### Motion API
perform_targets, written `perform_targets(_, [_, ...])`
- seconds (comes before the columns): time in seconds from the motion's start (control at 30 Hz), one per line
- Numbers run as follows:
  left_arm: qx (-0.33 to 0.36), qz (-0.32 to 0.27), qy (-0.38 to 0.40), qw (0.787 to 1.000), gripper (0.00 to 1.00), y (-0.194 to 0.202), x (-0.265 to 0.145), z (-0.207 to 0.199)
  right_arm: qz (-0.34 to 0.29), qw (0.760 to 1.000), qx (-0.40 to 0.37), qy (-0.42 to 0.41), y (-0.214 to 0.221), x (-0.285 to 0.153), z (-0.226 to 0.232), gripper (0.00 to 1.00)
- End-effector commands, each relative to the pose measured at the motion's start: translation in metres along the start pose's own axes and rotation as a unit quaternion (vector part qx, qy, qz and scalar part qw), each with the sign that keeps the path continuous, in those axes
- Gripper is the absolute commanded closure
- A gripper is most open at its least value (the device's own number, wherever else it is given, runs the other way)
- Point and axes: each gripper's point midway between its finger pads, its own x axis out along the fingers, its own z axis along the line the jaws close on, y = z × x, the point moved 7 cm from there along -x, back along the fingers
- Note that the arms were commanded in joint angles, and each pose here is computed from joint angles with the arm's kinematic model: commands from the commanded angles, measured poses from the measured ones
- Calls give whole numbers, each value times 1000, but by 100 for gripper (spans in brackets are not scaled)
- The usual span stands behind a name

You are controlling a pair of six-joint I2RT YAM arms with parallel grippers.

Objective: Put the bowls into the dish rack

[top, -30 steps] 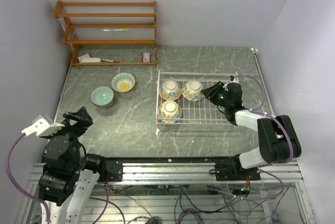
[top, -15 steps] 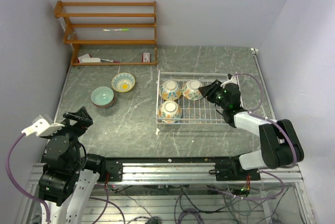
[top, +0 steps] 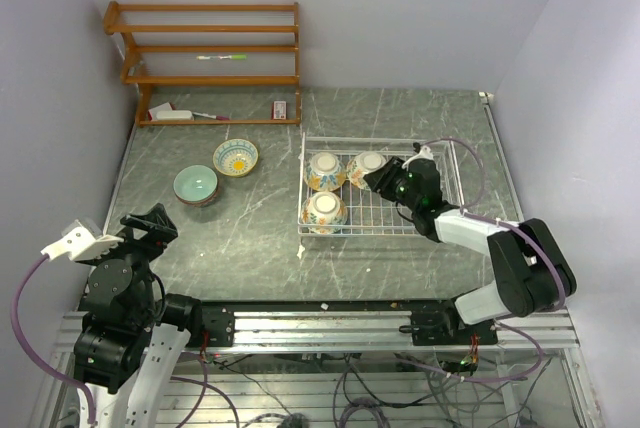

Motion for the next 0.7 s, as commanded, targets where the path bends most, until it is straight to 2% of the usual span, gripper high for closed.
perform_targets(0.0, [-10, -16, 10, 1000, 5, -10, -3, -3, -23, 999, -22, 7, -11, 13, 4, 63])
perform_targets(0.3, [-10, -16, 10, 1000, 5, -9, -3, -3, -29, 999, -42, 11, -14, 8, 23, 62])
perform_targets(0.37, [-10, -17, 10, 1000, 5, -10, -3, -3, -36, 997, -65, 16, -14, -1, 38, 58])
perform_targets(0.47, [-9, -15, 10, 1000, 5, -9, -3, -4, -37, 993, -110, -20, -8, -15, 79, 51])
perform_targets(0.67, [-10, -15, 8, 1000, 5, -9, -3, -3, -26, 978, -192, -82, -7, -21, 151, 47])
